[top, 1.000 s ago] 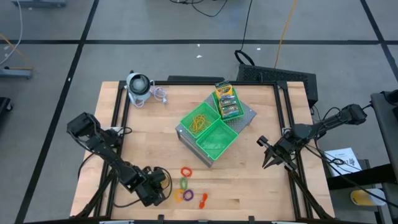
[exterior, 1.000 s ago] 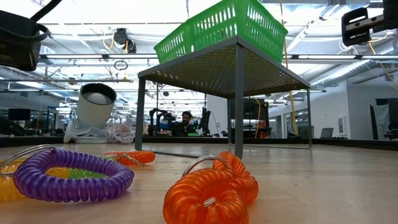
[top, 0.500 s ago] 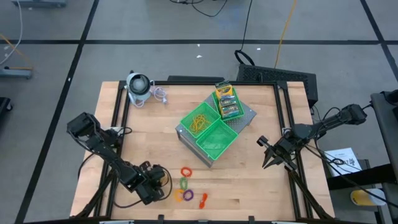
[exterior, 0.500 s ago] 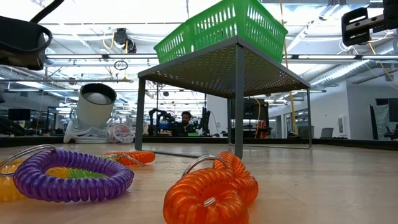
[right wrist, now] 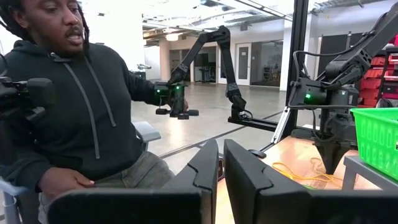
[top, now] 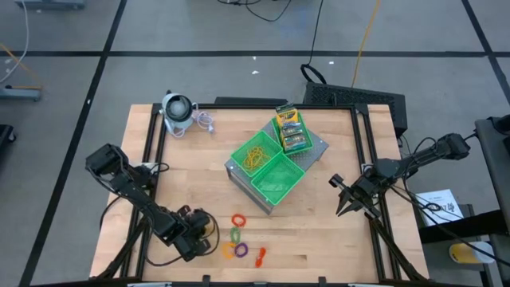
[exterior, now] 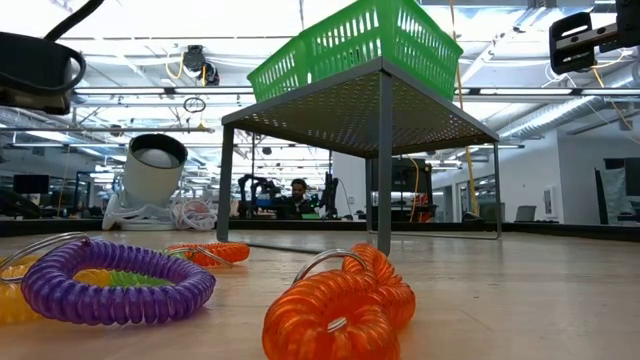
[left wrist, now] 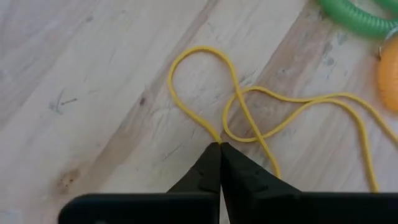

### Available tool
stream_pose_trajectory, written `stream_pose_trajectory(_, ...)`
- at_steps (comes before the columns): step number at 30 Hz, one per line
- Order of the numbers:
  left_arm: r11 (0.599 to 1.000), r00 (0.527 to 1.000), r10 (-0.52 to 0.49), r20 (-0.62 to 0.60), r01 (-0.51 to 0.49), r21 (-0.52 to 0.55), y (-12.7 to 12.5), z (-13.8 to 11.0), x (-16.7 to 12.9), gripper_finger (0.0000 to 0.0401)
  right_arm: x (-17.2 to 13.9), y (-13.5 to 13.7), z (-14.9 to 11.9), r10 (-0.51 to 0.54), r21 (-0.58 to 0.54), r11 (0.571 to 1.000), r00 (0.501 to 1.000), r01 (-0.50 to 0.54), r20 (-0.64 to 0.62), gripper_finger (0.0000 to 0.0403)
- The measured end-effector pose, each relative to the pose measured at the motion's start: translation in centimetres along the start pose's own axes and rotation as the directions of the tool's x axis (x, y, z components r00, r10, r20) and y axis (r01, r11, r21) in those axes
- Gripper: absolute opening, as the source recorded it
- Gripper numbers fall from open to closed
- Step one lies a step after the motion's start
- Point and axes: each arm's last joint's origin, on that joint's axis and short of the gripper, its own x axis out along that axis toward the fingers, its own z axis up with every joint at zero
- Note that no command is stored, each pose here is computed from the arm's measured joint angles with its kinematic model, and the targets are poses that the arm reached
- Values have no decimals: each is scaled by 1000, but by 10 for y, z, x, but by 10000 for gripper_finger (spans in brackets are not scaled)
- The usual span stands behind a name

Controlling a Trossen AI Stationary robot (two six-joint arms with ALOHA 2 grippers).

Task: Pick & Place Office Desk Supplies
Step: Put the yellow rubber band into the top left green bin on the shelf

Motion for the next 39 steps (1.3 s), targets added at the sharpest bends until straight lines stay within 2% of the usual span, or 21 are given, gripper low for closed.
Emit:
stream_pose_trajectory(7, 997, 996, -40, 79, 46, -63, 7, 9, -22, 3, 0, 0, 0, 0, 0, 1000, 1000, 0, 0, 20)
stream_pose_trajectory(9, 993, 989, -86, 122, 95, -72, 7, 13, -33, 2, 0, 0, 0, 0, 0, 1000, 1000, 0, 0, 20)
stream_pose_trajectory(12, 987, 982, -141, 125, 149, -62, 9, 16, -48, 2, 0, 0, 0, 0, 0, 1000, 1000, 0, 0, 20)
stream_pose_trajectory(16, 984, 975, -169, 141, 175, -25, 12, 19, -57, 1, 0, 0, 0, 0, 0, 1000, 1000, 0, 0, 20)
stream_pose_trajectory(22, 974, 938, -205, 279, 225, -42, 13, 29, -69, 1, 0, 0, 0, 0, 0, 1000, 1000, 0, 0, 20)
stream_pose_trajectory(26, 962, 896, -255, 362, 274, 0, 11, 37, -79, 1, 0, 0, 0, 0, 0, 1000, 1000, 0, 0, 20)
stream_pose_trajectory(31, 946, 821, -313, 477, 316, 76, 11, 49, -97, 0, 0, 0, 0, 0, 0, 1000, 1000, 0, 0, 20)
stream_pose_trajectory(36, 919, 729, -384, 567, 358, 161, 11, 65, -115, 0, 0, 0, 0, 0, 0, 1000, 1000, 0, 0, 20)
stream_pose_trajectory(39, 904, 656, -418, 628, 370, 215, 12, 73, -130, 0, 0, 0, 0, 0, 0, 1000, 1000, 0, 0, 20)
